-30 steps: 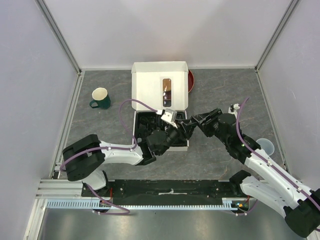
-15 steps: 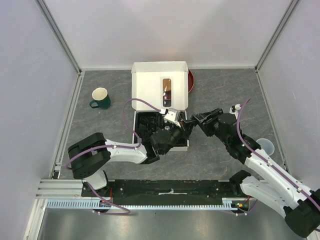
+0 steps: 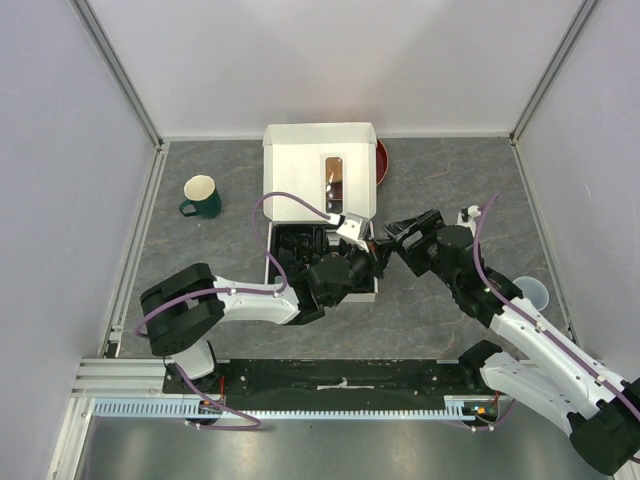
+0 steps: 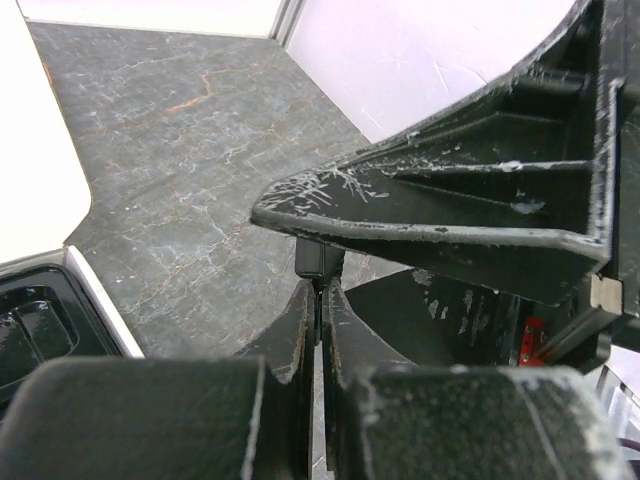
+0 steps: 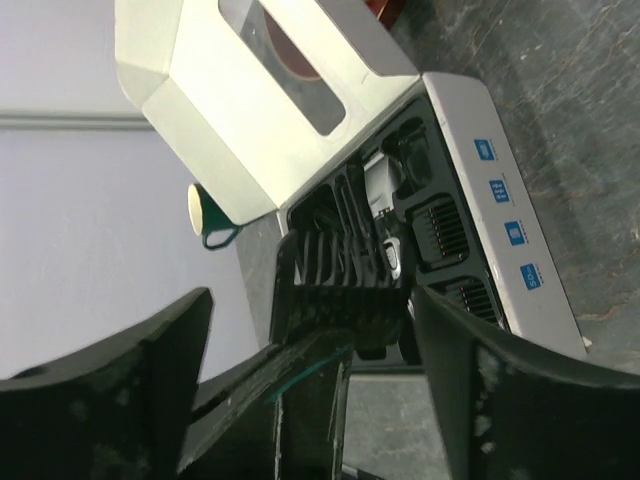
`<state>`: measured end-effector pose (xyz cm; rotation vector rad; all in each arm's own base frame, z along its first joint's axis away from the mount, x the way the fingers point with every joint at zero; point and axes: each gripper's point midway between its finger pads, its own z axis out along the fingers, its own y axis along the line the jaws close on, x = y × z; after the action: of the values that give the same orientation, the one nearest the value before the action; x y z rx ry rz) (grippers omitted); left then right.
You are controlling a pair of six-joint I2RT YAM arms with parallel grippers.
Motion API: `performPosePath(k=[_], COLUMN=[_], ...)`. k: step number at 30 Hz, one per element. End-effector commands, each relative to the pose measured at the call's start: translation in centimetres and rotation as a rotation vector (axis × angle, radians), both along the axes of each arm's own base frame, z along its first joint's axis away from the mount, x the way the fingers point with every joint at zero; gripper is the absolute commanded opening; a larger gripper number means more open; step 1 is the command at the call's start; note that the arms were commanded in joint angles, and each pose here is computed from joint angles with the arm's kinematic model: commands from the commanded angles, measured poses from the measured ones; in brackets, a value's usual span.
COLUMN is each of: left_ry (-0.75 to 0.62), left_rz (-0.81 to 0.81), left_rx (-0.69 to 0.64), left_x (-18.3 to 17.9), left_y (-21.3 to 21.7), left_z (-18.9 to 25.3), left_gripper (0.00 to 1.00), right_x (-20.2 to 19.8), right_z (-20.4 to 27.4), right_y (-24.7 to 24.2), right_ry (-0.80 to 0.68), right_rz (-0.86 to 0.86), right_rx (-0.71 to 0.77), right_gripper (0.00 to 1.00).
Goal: Sort the hair-cutting tools
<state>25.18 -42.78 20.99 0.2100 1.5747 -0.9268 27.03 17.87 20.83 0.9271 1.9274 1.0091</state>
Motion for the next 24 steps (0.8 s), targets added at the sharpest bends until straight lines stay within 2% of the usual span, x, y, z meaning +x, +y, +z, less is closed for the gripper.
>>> performPosePath(k=[1, 2, 10, 14, 24], left_ry=[-0.012, -0.007, 0.025, 0.091, 0.244], left_rz=[-0.020, -0.023, -0.042, -0.047, -0.025], left_rx=[-0.018, -0.019, -0.003, 0.002, -0.042], left_x=[-0.2, -0.3, -0.8, -0.6, 2.2], left_y=[-0.7, -0.7, 0.4, 1.6, 7.0], left_z=[2.1, 2.1, 2.1, 1.7, 1.1], left_gripper=[0.02, 0.02, 0.02, 0.02, 0.02], right_x=[0.0, 0.1, 0.0, -0.1, -0.4], right_z=[3.4, 3.9, 4.3, 4.0, 4.3], right_y=[0.9, 0.8, 0.0, -0.4, -2.0], right_ry=[-0.095, -0.119, -0.130, -0.117, -0.122], right_rz=[0.069, 0.081, 0.067, 0.062, 0.009], right_rx=[-0.014, -0.046, -0.104, -0.129, -0.174], right_gripper=[0.93, 0.98, 0.98, 0.98, 0.98])
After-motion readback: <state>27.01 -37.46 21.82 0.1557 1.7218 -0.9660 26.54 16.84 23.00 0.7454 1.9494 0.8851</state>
